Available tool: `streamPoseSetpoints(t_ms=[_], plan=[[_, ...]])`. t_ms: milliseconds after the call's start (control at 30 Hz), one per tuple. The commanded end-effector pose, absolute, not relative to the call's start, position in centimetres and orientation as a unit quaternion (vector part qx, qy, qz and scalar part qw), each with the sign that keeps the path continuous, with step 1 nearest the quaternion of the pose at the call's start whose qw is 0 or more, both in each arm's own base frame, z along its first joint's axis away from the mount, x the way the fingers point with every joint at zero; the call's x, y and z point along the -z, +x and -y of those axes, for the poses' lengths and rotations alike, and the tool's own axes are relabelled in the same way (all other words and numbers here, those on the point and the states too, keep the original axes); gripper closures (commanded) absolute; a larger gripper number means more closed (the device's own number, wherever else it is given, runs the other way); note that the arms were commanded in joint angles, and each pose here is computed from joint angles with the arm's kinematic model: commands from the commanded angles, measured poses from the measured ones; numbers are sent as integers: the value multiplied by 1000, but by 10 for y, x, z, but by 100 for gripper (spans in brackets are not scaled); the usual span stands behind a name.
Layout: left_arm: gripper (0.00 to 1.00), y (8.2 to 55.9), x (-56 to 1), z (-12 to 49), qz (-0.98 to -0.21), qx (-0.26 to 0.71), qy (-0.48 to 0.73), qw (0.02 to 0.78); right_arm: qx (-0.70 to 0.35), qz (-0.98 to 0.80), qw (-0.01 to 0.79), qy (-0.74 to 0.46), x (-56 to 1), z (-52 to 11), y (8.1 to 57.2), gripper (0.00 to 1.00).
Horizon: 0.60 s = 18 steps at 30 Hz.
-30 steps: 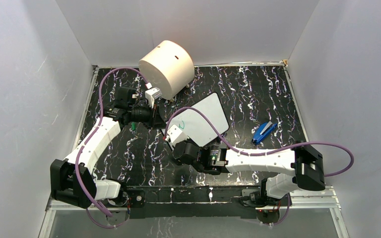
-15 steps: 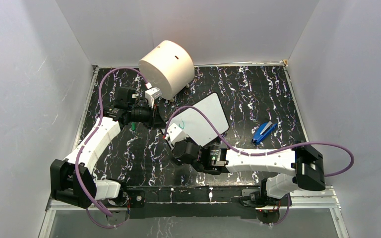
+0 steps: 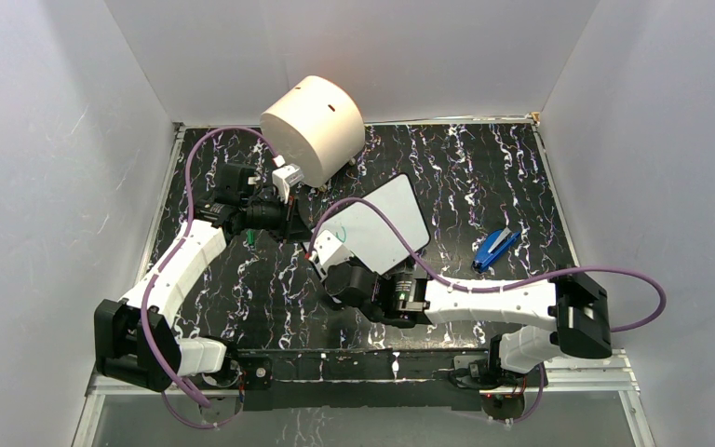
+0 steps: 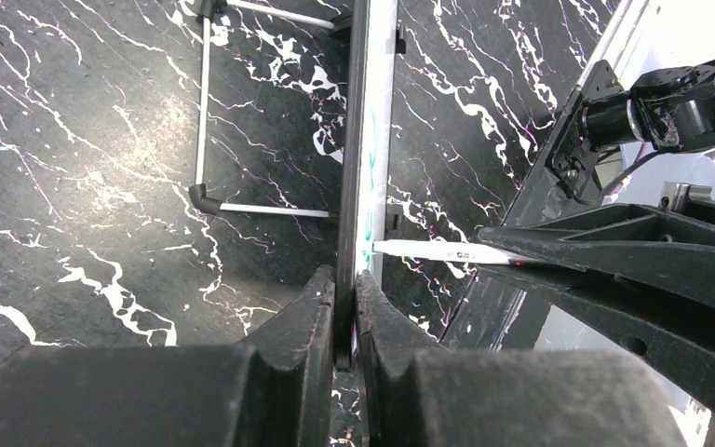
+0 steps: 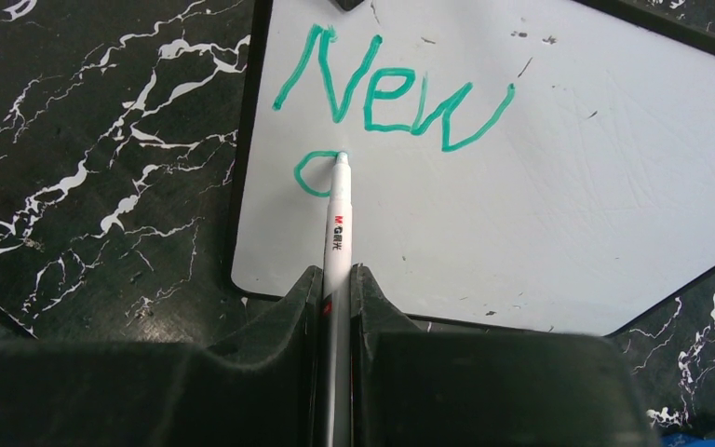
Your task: Write a sentence on the whiteboard
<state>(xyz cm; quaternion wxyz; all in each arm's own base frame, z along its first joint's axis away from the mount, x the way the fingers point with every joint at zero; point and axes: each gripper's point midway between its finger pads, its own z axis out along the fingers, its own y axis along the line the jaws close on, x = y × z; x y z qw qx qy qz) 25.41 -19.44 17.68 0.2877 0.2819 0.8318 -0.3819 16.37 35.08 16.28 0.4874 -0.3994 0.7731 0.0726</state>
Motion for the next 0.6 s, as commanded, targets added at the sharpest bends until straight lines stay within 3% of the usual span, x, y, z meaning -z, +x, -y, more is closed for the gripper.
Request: streamPoseSetpoints(t_ms=[0,567], plan=[[100,256,-162,181,-848,339,285,291,-102,-766,518,-366,-192,-351,167,100],[100,257,-162,182,-849,339,284,291,-80,-778,503,-367,-178,-344,169,100]])
